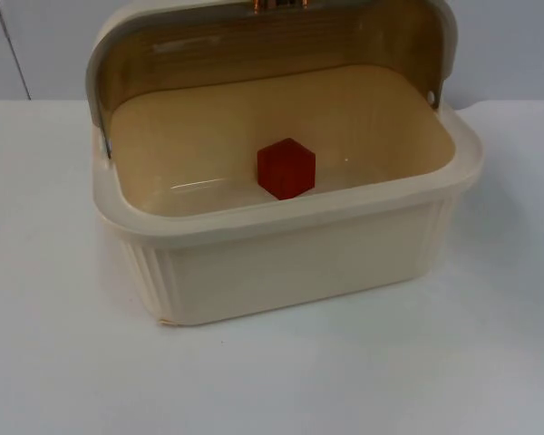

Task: Open the box lid with the left hand, place the block into the box with the right hand, then close the box lid with the left hand.

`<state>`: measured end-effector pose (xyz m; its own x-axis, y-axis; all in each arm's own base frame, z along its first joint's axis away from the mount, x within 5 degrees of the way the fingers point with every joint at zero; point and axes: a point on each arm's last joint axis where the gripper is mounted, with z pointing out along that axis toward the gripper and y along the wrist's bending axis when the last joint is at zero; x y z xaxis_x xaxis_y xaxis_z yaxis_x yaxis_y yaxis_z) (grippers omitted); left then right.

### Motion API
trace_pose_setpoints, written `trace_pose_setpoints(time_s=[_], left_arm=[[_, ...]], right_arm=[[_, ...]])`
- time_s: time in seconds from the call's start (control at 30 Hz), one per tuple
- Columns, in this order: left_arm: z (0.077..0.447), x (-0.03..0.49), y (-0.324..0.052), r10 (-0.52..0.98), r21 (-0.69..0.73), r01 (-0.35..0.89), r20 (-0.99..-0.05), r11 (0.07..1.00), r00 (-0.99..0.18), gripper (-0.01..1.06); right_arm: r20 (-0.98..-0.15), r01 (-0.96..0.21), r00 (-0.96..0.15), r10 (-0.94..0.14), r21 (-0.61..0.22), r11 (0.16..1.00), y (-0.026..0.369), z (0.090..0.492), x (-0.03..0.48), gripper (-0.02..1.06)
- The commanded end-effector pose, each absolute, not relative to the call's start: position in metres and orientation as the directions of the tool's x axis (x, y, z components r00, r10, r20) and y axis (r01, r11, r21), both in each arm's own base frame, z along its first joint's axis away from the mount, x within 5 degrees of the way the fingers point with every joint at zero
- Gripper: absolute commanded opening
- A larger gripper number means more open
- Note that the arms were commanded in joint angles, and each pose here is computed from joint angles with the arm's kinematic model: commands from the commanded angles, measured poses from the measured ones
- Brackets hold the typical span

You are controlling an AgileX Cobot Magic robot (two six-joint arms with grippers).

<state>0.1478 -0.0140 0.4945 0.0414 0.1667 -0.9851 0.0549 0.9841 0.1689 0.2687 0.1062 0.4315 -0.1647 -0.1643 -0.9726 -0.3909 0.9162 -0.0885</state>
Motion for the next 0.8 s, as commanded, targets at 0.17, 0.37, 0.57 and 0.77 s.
trace_pose_setpoints(time_s=[0.17,0.37,0.57,0.77], left_arm=[[0.494,0.148,-0.015,0.155,0.158,0.067,-0.987,0.985,0.039,1.05],[0.494,0.148,-0.015,0.153,0.156,0.068,-0.987,0.985,0.039,1.05],[0.494,0.148,-0.016,0.153,0.156,0.068,-0.987,0.985,0.043,1.05],[0.494,0.148,-0.016,0.153,0.156,0.068,-0.987,0.985,0.043,1.05]], right_arm=[[-0.993,-0.138,-0.076,-0.088,-0.077,0.987,0.031,0.47,0.242,0.99],[-0.997,-0.04,-0.042,-0.067,-0.065,0.997,0.007,0.482,0.222,0.99],[-0.997,0.046,-0.049,-0.065,-0.067,0.997,-0.012,0.485,0.215,0.99],[-0.994,0.062,-0.109,-0.003,-0.01,0.998,-0.016,0.476,0.223,0.99]])
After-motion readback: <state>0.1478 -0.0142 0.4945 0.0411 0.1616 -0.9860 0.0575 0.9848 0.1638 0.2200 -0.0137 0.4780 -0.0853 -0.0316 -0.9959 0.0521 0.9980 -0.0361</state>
